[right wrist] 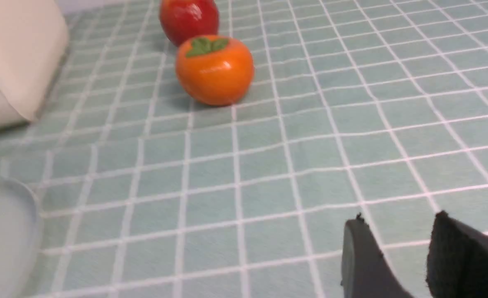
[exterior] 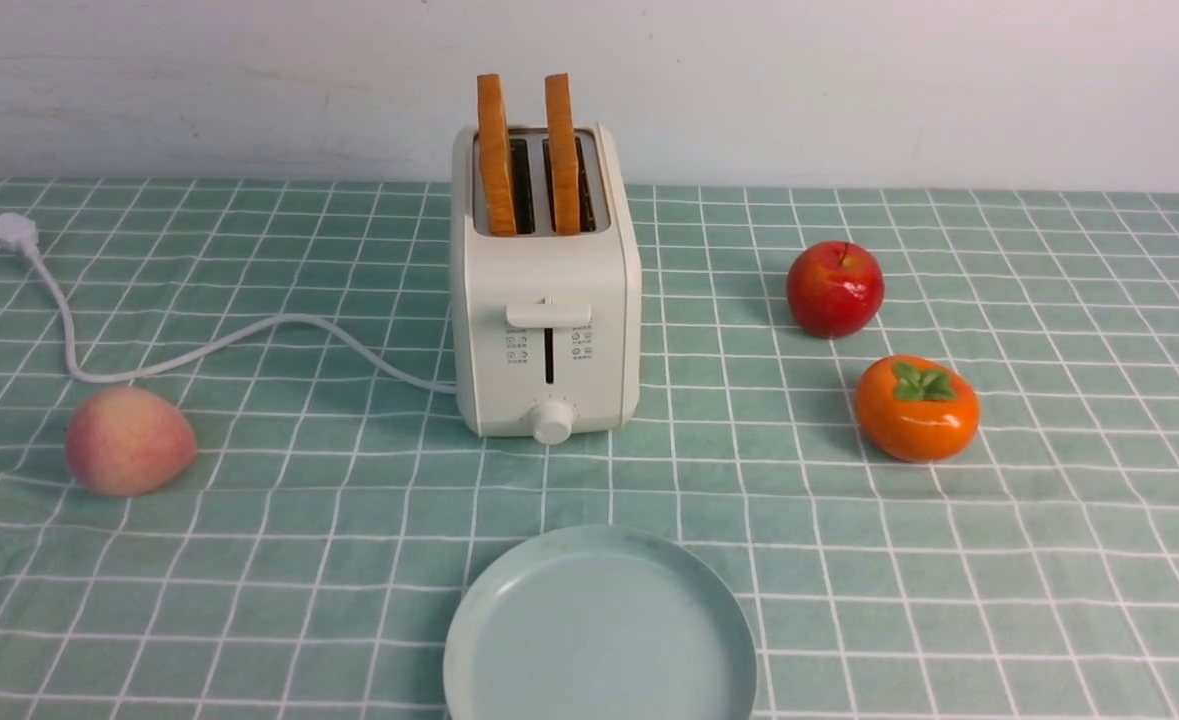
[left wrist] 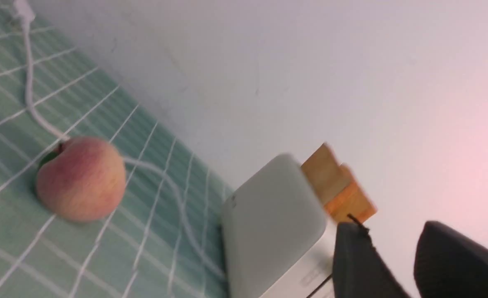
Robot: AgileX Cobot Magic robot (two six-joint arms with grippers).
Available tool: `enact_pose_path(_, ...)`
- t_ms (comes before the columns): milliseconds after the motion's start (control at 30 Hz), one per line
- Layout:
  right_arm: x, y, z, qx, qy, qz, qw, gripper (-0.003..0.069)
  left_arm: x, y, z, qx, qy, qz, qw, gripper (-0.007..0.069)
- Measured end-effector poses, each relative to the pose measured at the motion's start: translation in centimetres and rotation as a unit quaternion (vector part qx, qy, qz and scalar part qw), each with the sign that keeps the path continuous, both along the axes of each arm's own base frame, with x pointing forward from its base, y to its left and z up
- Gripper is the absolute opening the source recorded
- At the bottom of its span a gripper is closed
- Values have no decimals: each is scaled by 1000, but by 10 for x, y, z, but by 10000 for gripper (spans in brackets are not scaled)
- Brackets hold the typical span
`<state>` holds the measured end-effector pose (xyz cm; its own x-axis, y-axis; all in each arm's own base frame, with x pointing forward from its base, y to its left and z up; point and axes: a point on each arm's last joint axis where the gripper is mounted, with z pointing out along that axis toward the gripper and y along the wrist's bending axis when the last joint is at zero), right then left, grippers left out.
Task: Take toasted bread from bread machine on blue coffee table place on plate.
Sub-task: 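Reach for a toast slice standing in the toaster with the left gripper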
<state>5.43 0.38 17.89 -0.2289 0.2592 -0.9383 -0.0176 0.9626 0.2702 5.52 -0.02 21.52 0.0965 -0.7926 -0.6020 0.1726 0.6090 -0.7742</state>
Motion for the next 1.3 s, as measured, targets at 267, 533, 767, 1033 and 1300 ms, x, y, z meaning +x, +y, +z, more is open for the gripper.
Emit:
enact_pose_path(267, 2, -5, 28, 354, -129, -63, 924, 239, -12, 1, 49, -37, -83, -9, 996, -14)
enact_pose_path(533, 1, -13, 33, 435, -169, -94, 879, 239, -16, -8, 129, 82, 105, -42, 990, -14)
enact_pose_path(767, -8, 18, 51, 360, -32, 38, 932, 232, 42, -20, 143, 202, 378, -135, 893, -14)
enact_pose_path(1033, -7, 37, 93, 133, 244, 148, 949, -13, 152, -56, 114, 205, 417, -312, 829, -14)
enact_pose_path(1300, 13, 36, 104, 72, 355, 177, 915, -16, 234, -97, 147, 250, 381, -336, 824, -14)
